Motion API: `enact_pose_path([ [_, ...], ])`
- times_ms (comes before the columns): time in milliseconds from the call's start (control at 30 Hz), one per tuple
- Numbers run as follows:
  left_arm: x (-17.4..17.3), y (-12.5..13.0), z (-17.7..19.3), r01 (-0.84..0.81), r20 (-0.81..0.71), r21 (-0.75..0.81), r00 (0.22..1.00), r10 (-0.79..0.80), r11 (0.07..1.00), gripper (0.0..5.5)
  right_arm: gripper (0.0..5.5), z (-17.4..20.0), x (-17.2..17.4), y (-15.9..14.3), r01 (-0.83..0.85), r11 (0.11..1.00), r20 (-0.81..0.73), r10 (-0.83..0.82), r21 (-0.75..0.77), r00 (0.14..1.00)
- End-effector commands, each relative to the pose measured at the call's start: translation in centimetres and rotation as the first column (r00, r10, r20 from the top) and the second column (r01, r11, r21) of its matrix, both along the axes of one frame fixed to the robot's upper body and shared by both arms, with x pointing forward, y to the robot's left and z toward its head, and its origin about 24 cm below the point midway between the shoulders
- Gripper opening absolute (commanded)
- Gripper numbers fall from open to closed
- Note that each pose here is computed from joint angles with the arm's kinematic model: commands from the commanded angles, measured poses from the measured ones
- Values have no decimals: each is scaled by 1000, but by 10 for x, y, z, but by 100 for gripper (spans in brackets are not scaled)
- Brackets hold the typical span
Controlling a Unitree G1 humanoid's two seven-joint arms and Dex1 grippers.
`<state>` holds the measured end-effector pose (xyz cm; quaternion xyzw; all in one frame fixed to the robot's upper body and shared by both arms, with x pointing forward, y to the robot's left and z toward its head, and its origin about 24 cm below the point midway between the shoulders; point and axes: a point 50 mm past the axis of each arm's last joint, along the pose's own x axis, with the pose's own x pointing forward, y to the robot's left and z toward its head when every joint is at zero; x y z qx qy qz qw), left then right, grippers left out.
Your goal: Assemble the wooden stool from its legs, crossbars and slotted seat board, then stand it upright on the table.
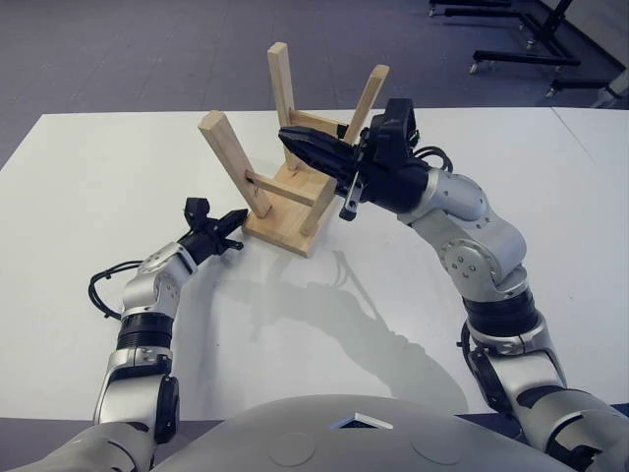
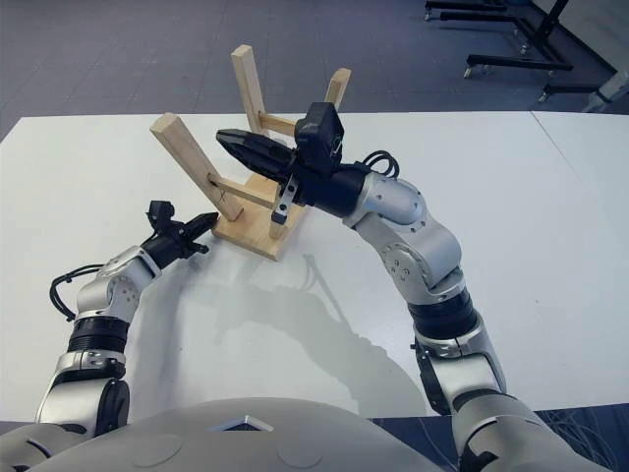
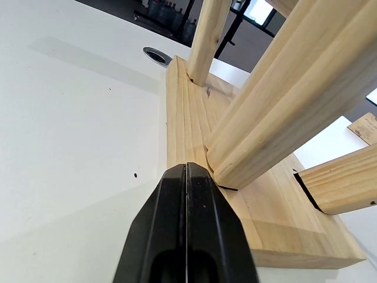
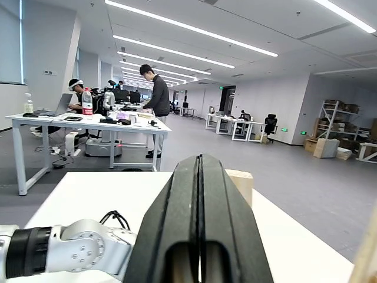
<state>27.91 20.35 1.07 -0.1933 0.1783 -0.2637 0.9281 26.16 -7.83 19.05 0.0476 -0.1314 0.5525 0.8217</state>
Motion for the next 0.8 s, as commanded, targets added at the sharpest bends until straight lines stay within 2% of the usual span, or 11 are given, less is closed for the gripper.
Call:
enact_pose_path([
  [33,4,3,1,-3,-3,11,1000,3,1000,1,0,0,9,-13,77,996,-67,-74,45,995],
  [133,5,3,0,-6,0,15,1000,6,1000,1,0,27,10,-25,103,971,-9,-104,215,995],
  [267,5,3,0,-11,3,12,1000,11,1000,1,0,51,9,-56,116,887,-1,-130,447,992],
  [367,3,5,0,-17,8,15,1000,17,1000,1,0,45,13,-74,190,866,-54,-186,462,981],
  [433,3,8,1,-28,14,19,1000,28,999,1,0,8,24,-85,307,898,-171,-265,315,949],
  [500,4,9,3,-30,20,26,999,30,999,1,0,-39,30,-93,399,912,-264,-363,96,893],
  [633,12,-9,9,46,34,17,998,-47,999,1,0,-111,25,-94,417,867,-276,-486,-271,830],
  [700,14,-27,11,116,39,6,992,-116,993,1,0,-126,22,-88,395,852,-252,-489,-345,835],
  [800,16,-56,13,228,40,-2,973,-227,974,1,0,-130,20,-78,373,851,-228,-473,-369,851],
])
